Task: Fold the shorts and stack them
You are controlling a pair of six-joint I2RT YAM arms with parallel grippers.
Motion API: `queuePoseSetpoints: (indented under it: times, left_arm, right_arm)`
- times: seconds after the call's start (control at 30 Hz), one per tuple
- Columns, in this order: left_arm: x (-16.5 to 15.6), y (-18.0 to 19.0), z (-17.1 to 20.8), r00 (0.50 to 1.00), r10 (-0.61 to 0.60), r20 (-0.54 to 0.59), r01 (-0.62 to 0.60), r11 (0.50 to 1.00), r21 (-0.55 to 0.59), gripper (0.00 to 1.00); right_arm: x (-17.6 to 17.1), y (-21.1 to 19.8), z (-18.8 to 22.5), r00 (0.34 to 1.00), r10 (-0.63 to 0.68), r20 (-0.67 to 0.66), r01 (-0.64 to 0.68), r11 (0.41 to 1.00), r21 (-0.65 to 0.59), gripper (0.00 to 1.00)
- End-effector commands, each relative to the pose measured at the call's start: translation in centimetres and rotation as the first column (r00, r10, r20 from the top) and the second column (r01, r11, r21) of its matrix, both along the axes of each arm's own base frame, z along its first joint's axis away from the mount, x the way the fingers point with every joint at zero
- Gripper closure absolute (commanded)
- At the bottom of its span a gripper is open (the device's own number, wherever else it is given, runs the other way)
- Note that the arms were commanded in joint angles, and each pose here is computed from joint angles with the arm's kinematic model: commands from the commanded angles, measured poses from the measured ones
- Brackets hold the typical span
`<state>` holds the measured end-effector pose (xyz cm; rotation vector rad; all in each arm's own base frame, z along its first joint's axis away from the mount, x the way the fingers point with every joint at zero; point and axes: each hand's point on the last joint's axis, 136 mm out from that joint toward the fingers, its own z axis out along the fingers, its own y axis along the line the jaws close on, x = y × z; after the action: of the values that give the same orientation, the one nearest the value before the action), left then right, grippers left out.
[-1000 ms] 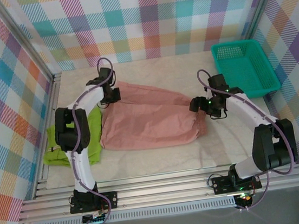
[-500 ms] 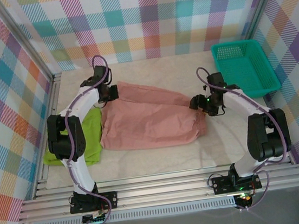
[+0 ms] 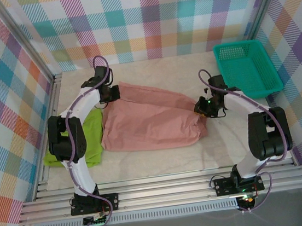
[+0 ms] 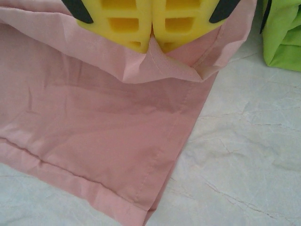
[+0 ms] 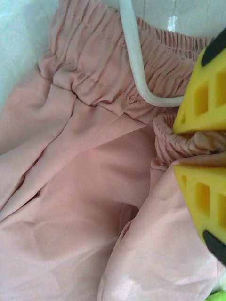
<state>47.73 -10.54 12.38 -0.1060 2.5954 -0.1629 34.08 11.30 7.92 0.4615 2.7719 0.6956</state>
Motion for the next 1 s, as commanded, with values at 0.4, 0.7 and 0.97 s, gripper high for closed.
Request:
queuePoseSetpoints:
  times: [0.4,0.7,0.97]
  left_arm:
    - [-1.6,1.1,18.3,0.933,0.063,0.354,-0.023,0.993,-0.114,1.0]
    - [-4.9,2.1,25.4,0.874,0.089,0.478,-0.025,0.99,-0.139,1.0]
    - [-8.4,3.0,29.7,0.832,0.104,0.544,-0.019,0.987,-0.158,1.0]
  right_arm:
    - [-1.2,-1.8,7.6,0.985,-0.04,0.165,0.05,0.997,-0.056,0.93]
    - [-2.5,-2.3,12.7,0.959,-0.047,0.28,0.064,0.997,-0.052,0.94]
    - [-4.5,-2.8,15.6,0.943,-0.058,0.328,0.077,0.996,-0.044,0.95]
